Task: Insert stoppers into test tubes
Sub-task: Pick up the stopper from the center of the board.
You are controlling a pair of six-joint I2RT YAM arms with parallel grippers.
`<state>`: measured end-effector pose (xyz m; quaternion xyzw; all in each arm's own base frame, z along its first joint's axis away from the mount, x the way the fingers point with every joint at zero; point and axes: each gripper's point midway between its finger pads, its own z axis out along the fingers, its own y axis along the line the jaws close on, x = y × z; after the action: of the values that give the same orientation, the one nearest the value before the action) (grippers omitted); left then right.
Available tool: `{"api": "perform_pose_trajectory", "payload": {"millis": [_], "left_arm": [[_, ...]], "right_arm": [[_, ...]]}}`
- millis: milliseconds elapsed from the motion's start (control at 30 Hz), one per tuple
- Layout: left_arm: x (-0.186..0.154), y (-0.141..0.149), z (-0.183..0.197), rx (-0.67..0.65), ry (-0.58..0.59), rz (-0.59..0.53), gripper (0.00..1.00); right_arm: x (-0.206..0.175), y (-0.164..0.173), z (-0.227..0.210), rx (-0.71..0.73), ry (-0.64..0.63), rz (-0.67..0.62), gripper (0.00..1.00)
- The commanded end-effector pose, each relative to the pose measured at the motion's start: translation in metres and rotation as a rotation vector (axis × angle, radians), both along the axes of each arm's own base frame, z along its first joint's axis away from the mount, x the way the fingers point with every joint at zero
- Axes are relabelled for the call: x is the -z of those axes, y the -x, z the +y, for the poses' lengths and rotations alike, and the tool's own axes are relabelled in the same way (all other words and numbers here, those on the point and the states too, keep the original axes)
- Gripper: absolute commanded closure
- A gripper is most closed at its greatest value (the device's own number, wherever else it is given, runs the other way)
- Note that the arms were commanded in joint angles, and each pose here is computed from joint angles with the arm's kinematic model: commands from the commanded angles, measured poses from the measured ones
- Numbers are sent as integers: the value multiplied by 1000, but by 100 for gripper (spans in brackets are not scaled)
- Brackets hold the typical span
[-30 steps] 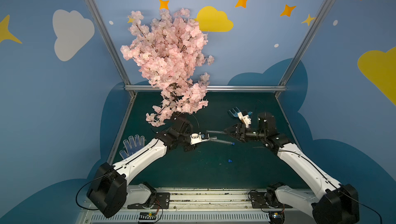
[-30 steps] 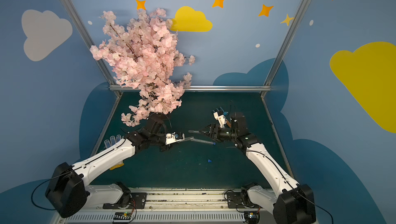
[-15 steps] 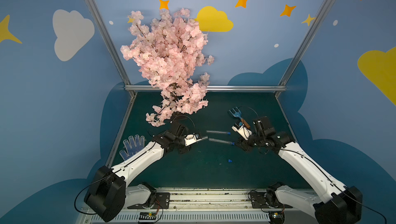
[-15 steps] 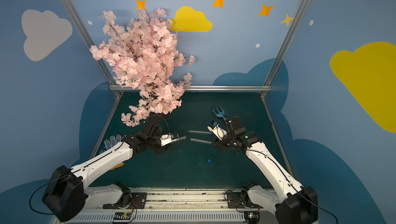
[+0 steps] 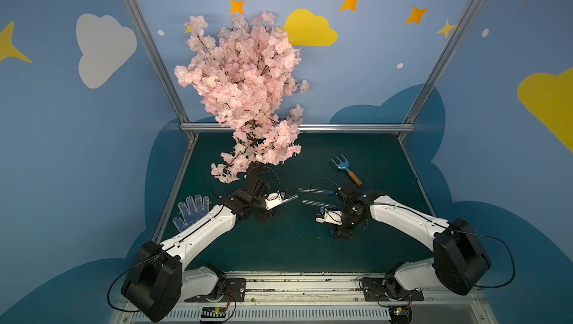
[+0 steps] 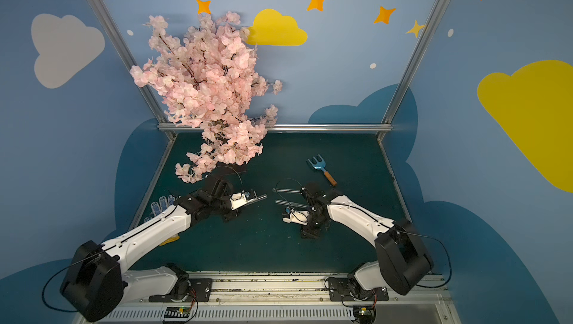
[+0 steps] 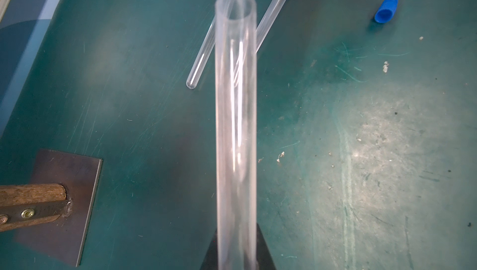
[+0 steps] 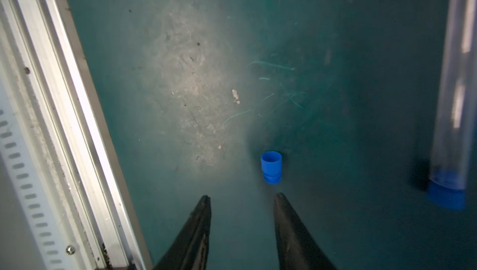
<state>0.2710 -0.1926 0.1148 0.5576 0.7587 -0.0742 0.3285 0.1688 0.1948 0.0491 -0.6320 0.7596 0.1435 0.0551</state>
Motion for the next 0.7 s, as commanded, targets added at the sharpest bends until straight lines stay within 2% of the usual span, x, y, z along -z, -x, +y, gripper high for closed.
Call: {"api": "perform_pose_trajectory", "payload": {"millis": [0,400,667], "left_arm": [[-2,1,4,-18,6,-9,98],[-5,-1,8,-31,3,-28,98],[-7,-2,10,-34,0,-41,98]], "right_arm": [[9,-9,2,-8,46,-27,60],[26,-19,9,14,83,-52,60],[34,-22,4,16,124,-61,70]]}}
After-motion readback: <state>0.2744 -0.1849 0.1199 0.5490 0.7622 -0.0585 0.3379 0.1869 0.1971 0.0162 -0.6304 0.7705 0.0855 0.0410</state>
